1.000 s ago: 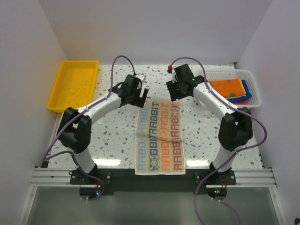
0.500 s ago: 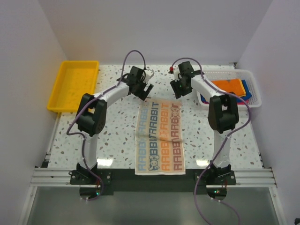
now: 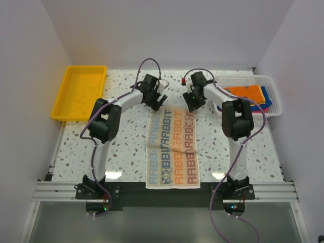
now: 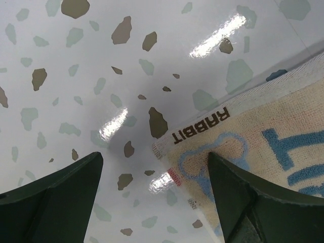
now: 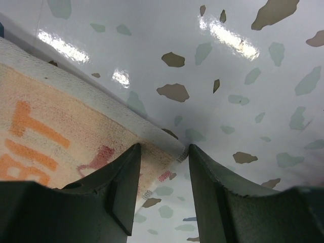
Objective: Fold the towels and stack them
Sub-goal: Fold the towel
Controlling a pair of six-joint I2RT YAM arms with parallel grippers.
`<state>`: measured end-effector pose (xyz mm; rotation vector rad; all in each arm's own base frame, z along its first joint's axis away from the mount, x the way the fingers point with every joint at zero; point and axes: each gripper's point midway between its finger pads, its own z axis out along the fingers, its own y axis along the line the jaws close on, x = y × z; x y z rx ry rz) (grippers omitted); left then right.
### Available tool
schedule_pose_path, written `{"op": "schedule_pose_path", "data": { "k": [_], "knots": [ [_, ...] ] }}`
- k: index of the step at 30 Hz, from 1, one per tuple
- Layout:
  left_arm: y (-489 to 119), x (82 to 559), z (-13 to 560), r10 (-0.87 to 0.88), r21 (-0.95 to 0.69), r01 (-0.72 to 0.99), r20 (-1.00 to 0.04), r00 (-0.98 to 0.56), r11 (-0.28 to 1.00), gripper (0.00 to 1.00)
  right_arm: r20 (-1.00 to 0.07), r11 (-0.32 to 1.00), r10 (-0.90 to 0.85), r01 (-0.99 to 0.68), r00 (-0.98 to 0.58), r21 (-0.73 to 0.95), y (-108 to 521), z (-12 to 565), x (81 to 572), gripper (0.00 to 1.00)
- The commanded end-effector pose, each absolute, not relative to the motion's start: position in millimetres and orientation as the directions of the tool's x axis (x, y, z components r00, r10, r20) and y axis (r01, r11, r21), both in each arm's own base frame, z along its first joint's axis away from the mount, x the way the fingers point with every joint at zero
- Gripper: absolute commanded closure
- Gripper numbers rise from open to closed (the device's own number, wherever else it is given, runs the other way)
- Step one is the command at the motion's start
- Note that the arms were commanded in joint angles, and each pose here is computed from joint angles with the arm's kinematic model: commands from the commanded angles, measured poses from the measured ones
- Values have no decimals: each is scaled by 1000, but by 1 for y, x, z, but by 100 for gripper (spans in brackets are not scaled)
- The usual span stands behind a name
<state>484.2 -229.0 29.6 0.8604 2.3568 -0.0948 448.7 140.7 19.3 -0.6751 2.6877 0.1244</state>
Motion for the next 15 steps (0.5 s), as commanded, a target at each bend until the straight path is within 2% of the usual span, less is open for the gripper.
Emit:
{"op": "schedule_pose_path", "data": {
  "k": [1,3,6,8,10,12,13,15],
  "knots": [
    [-235,498,40,551,138,610,-613,-566,781,10,-343,881,-448,-474,-826,-10,136,-1,446,54],
    [-235,497,38,551,138,608,-610,-570,782,10,-326,880,-448,-474,-832,0,136,-8,439,54],
    [-234,499,40,548,144,602,-614,-568,785,11,-310,877,-451,-480,-837,20,137,-15,433,61],
    [-235,500,42,544,146,597,-620,-566,788,12,-298,874,-456,-485,-839,26,137,-19,429,71],
    [-235,503,45,529,145,585,-632,-566,798,12,-295,873,-458,-487,-839,32,137,-20,427,85],
    [-236,505,48,511,136,572,-643,-570,809,14,-294,871,-460,-490,-838,33,137,-20,427,92],
    [-232,508,48,508,155,552,-643,-573,819,16,-295,869,-463,-493,-836,35,137,-19,427,99],
    [-232,510,49,490,146,538,-651,-579,830,17,-289,866,-470,-500,-834,34,136,-20,425,100]
  ]
}}
